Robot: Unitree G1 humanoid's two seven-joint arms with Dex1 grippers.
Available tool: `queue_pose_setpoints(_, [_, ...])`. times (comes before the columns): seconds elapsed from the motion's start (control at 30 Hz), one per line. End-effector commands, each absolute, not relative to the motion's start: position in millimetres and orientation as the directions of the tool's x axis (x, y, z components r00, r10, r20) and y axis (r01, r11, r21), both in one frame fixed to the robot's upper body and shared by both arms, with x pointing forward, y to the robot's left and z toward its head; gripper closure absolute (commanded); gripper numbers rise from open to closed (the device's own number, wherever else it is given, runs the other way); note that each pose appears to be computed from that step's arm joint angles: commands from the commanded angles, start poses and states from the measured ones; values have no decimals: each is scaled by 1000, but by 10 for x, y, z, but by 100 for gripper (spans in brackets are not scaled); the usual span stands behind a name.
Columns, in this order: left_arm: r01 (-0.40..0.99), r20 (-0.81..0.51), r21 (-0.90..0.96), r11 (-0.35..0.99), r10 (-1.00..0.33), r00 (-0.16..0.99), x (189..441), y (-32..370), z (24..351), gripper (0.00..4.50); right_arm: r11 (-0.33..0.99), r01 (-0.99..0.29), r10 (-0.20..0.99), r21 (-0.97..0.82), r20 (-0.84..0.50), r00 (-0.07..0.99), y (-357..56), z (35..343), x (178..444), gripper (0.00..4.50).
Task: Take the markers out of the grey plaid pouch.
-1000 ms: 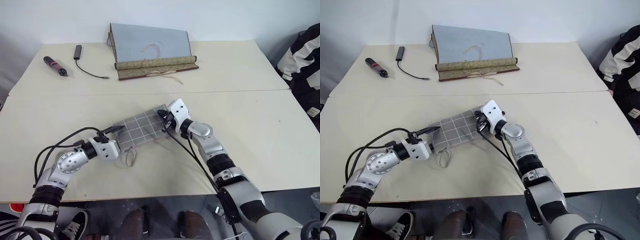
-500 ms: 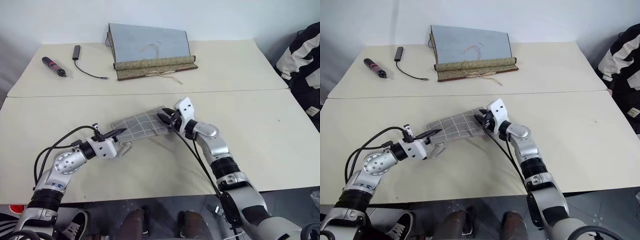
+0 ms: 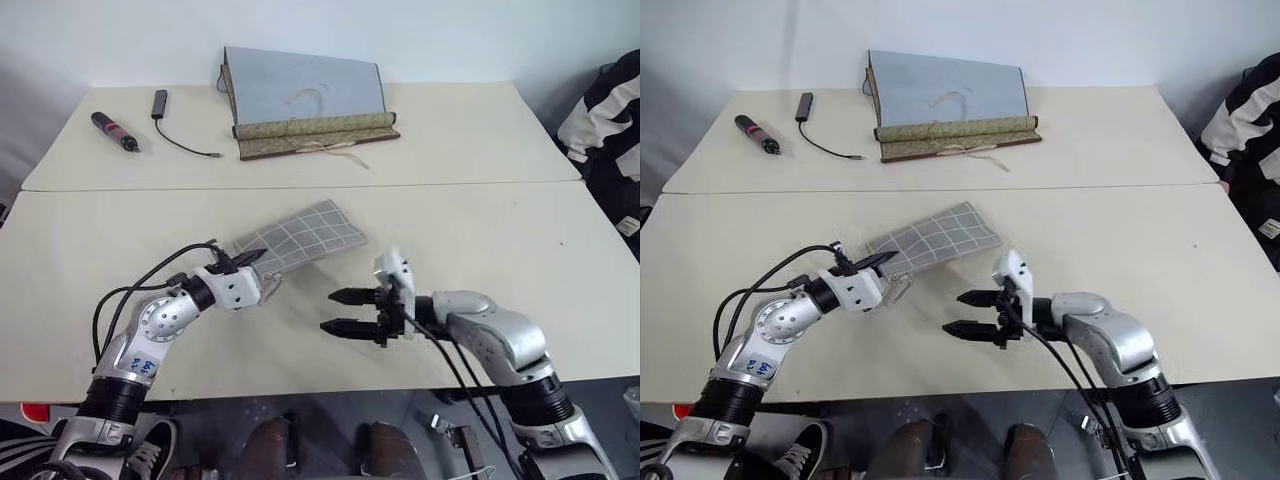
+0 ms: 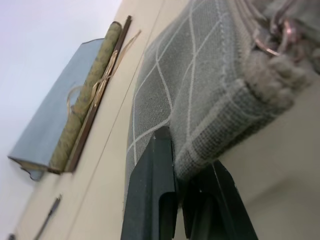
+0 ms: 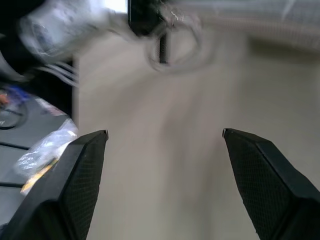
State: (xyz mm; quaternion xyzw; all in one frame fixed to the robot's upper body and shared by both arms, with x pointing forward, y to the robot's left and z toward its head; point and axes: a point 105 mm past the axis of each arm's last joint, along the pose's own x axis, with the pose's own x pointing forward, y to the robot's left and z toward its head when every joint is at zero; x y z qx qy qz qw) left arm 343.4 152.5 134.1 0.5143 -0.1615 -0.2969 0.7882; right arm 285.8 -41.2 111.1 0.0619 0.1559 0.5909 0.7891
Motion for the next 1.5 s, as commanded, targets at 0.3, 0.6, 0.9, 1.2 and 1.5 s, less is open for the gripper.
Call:
queue_pose_setpoints(0.3, [247,-9,934,258,-675,738,3404,1230,1454,450,359,-892,933,277,-95,346,134,1103,3078,68])
queue_pose_setpoints(0.6, [235,3,932,275,-655,756,3397,1271,1496,450,315,-894,948,320,-55,314,131,1171,3079,263])
queue_pose_setpoints(0.9, [250,5,915,315,-630,776,3363,1341,1441,450,326,-895,945,303,-80,317,-138,1224,3118,446])
queue_pose_setpoints(1.2, [307,-27,889,339,-633,774,3329,1543,1439,450,434,-875,901,217,-133,414,-564,1269,3385,446])
queue_pose_setpoints(1.5, [332,-39,868,369,-616,787,3240,1849,1474,450,683,-730,724,35,-169,669,-1423,1386,3898,446])
